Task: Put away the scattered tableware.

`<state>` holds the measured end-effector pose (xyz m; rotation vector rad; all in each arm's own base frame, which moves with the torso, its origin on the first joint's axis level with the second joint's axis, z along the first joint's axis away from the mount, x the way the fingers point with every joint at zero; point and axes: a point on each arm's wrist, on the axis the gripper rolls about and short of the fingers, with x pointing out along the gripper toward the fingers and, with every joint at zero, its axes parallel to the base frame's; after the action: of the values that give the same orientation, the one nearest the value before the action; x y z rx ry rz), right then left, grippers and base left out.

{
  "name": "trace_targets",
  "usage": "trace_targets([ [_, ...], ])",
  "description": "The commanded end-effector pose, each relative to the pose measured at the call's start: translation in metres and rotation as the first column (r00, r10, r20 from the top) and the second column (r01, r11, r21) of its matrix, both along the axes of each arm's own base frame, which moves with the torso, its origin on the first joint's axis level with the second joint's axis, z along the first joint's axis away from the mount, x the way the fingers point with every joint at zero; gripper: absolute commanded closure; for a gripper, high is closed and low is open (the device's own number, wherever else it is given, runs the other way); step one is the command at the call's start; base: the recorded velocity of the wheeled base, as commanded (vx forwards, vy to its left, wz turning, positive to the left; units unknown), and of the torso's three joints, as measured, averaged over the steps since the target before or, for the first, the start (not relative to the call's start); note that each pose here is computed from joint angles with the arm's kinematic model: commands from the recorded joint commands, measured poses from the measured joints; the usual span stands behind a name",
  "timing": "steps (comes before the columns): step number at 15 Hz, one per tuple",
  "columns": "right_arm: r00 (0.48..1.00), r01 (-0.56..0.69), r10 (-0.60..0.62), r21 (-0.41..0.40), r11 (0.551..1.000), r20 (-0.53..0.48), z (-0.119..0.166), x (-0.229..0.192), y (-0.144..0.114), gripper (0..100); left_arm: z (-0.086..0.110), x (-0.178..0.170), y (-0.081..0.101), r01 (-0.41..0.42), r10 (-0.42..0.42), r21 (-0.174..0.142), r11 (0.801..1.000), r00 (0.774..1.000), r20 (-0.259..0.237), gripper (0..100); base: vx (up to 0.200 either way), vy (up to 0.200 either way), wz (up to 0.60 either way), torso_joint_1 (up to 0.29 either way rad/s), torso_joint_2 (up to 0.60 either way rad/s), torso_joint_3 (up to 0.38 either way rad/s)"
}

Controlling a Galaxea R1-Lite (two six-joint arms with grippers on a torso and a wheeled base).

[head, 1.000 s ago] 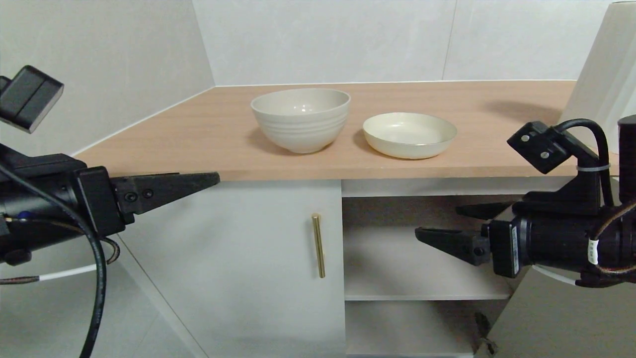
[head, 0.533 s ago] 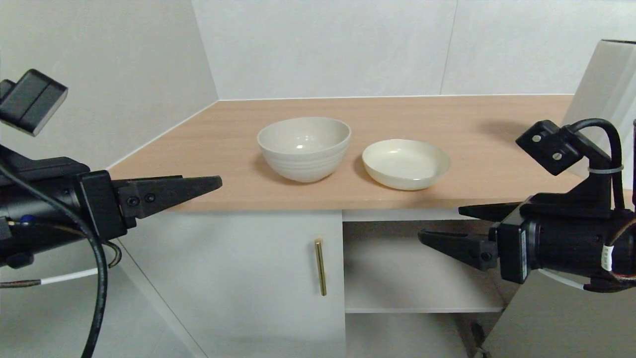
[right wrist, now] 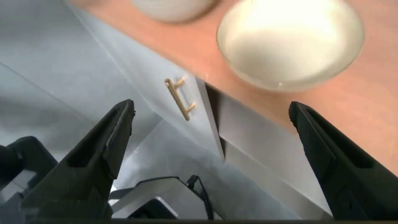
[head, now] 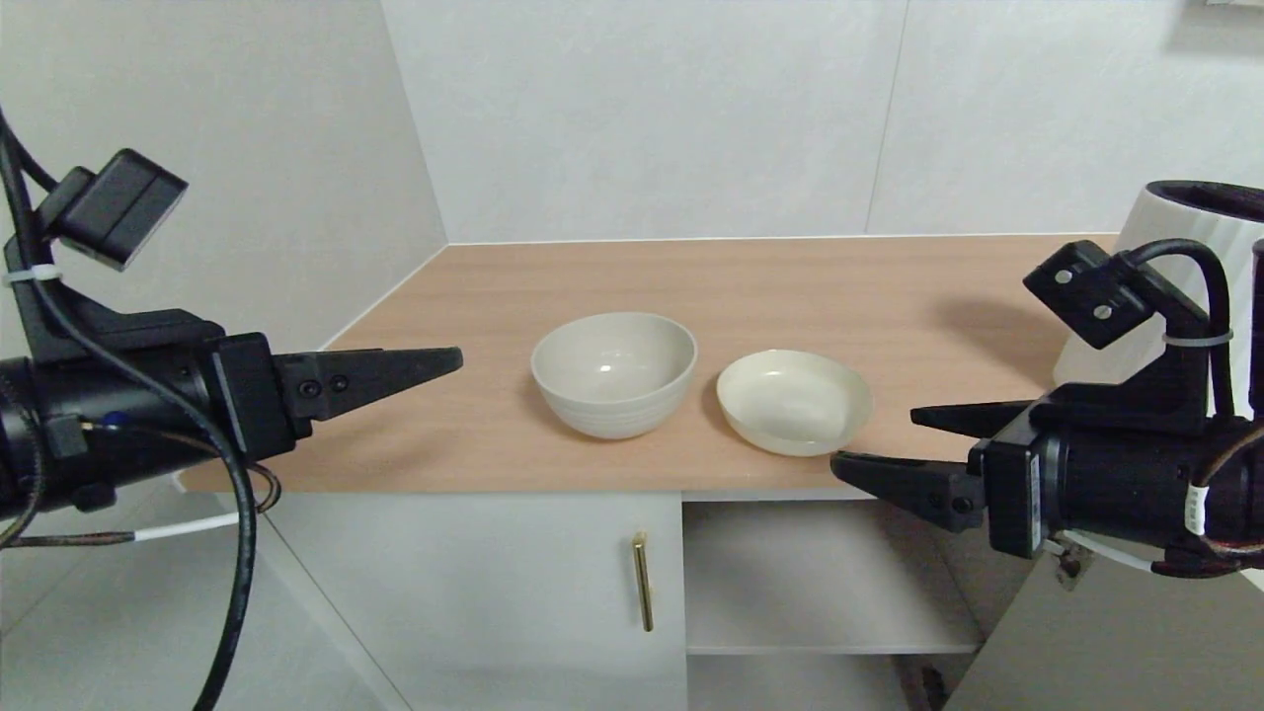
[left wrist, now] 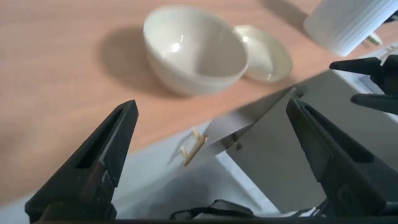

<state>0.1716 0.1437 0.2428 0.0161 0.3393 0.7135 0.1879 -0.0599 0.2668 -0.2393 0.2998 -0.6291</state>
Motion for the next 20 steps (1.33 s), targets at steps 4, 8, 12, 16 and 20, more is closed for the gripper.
trace_targets([
  [4, 0.998, 0.058, -0.059, 0.028, 0.998, 0.034, -0.008, 0.031, 0.011, 0, 0.000, 0.034, -0.008, -0.022, 0.022, 0.011, 1.000, 0.999, -0.023, 0, 0.000, 0.000, 0.00, 0.069, -0.16, -0.087],
  [8, 0.969, 0.240, -0.240, -0.005, 0.971, -0.058, -0.002, 0.058, 0.020, 0, -0.007, 0.036, -0.009, -0.026, 0.030, 0.036, 0.999, 0.994, -0.101, 0, 0.000, 0.000, 0.00, 0.000, 0.00, 0.000],
  [12, 0.929, 0.347, -0.341, 0.015, 0.938, -0.141, -0.001, 0.078, 0.025, 0, -0.015, 0.056, -0.022, -0.116, 0.119, 0.028, 0.993, 0.978, -0.172, 0, 0.000, 0.000, 0.00, 0.000, 0.00, 0.000],
  [16, 0.892, 0.437, -0.436, -0.027, 0.899, -0.120, -0.010, 0.092, 0.031, 0, -0.029, 0.083, -0.053, -0.310, 0.314, 0.053, 0.949, 0.921, -0.233, 0, 0.000, 0.000, 0.00, 0.000, 0.00, 0.000],
  [20, 0.874, 0.471, -0.472, -0.039, 0.881, -0.114, -0.012, 0.097, 0.028, 0, -0.047, 0.096, -0.074, -0.329, 0.331, 0.059, 0.943, 0.895, -0.299, 0, 0.000, 0.000, 0.00, 0.000, 0.00, 0.000],
])
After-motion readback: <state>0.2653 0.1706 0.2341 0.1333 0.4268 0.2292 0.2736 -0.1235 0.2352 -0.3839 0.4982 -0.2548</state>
